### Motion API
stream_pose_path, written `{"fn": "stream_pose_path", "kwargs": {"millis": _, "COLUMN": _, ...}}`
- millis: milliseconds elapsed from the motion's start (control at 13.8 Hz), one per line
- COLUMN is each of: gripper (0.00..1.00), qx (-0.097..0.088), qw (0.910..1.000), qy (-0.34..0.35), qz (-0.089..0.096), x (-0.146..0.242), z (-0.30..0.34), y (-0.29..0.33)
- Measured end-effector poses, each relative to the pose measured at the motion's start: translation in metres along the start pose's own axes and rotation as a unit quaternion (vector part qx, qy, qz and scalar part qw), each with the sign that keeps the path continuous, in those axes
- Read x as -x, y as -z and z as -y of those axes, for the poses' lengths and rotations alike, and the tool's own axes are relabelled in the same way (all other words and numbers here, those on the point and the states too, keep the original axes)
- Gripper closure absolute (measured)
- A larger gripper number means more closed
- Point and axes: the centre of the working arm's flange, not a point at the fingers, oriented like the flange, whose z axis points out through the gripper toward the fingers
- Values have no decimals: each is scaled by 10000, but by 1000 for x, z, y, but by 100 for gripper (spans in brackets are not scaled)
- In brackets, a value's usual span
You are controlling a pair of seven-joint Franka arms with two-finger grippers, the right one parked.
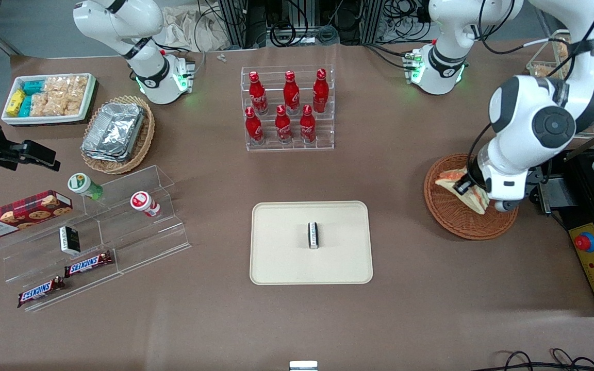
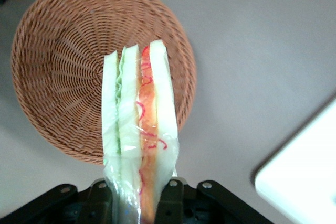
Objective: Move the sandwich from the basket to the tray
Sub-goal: 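Lift the sandwich out of the basket with the left gripper, then carry the sandwich over the cream tray beside the black packet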
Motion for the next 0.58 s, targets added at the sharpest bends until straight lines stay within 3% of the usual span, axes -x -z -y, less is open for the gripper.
{"fn": "stream_pose_path", "kwargs": {"millis": 145, "gripper": 80, "qx": 29, "qw": 9947, "qy": -1021, "qz": -110, "x": 16, "z": -17, "y": 17}}
{"fn": "stream_pose_path", "kwargs": {"millis": 362, "gripper": 80, "qx": 150, "qw": 9659, "qy": -2567, "qz": -306, "x": 54, "z": -57, "y": 20}}
{"fn": "stream_pose_path", "kwargs": {"millis": 580, "gripper": 80, "qx": 266, "qw": 9453, "qy": -3227, "qz": -394, "x": 89, "z": -94, "y": 18}}
